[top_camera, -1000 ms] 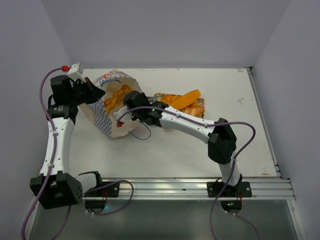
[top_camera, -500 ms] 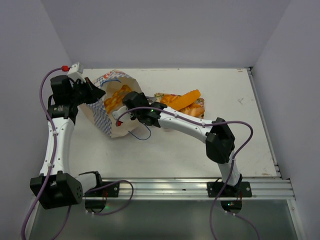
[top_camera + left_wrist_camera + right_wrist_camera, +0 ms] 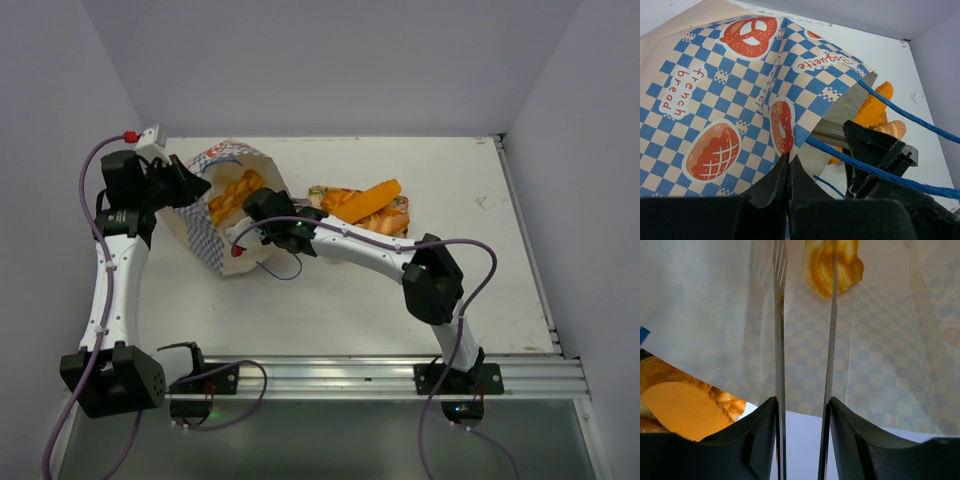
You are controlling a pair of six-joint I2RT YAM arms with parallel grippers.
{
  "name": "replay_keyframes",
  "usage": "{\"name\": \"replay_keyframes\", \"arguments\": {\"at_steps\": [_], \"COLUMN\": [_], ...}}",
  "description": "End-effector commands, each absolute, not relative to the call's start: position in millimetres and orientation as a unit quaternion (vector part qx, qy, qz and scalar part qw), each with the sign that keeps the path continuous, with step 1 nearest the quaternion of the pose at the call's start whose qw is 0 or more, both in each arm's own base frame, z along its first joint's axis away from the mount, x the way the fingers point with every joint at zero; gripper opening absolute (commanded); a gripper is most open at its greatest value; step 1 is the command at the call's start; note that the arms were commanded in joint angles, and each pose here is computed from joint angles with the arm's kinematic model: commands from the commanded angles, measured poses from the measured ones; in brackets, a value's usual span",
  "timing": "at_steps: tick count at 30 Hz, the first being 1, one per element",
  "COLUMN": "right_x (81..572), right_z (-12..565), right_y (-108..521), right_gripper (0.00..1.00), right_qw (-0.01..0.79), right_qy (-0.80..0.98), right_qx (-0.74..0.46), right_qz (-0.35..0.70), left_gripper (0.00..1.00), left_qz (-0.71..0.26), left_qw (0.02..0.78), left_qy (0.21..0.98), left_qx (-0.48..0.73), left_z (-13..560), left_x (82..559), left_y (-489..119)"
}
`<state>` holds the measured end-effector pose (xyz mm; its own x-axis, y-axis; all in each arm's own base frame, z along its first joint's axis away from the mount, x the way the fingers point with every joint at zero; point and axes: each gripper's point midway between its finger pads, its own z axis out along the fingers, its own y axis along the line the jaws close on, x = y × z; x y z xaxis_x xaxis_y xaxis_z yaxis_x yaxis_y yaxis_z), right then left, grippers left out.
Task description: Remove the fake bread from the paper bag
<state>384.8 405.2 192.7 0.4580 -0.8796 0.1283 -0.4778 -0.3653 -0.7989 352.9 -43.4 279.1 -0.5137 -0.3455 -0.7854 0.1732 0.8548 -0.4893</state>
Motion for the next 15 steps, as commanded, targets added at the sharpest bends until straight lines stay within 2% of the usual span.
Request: {"name": "replay_keyframes", "arguments": {"at_steps": [1, 15], "right_x": [388.3, 401.0], "right_z": [205.2, 209.0], "right_y": [407.9, 418.3], "right_gripper": [0.48, 0.49], "right_qw": [0.372, 0.4], "right_qy": [0.441, 0.443], "right_qx": [-0.762, -0.74], "right_qz": [-0.292, -0.311], "left_gripper": [0.0, 0.0], "left_qz": [-0.274, -0.274], "left_qw": [0.507, 0.509], "left_qy": [0.817, 0.815], "left_qx": [-0.029, -0.028], "left_z": [298.8, 300.8], "left_x": [354.8, 355.0], "left_y": [-46.8, -47.0]}}
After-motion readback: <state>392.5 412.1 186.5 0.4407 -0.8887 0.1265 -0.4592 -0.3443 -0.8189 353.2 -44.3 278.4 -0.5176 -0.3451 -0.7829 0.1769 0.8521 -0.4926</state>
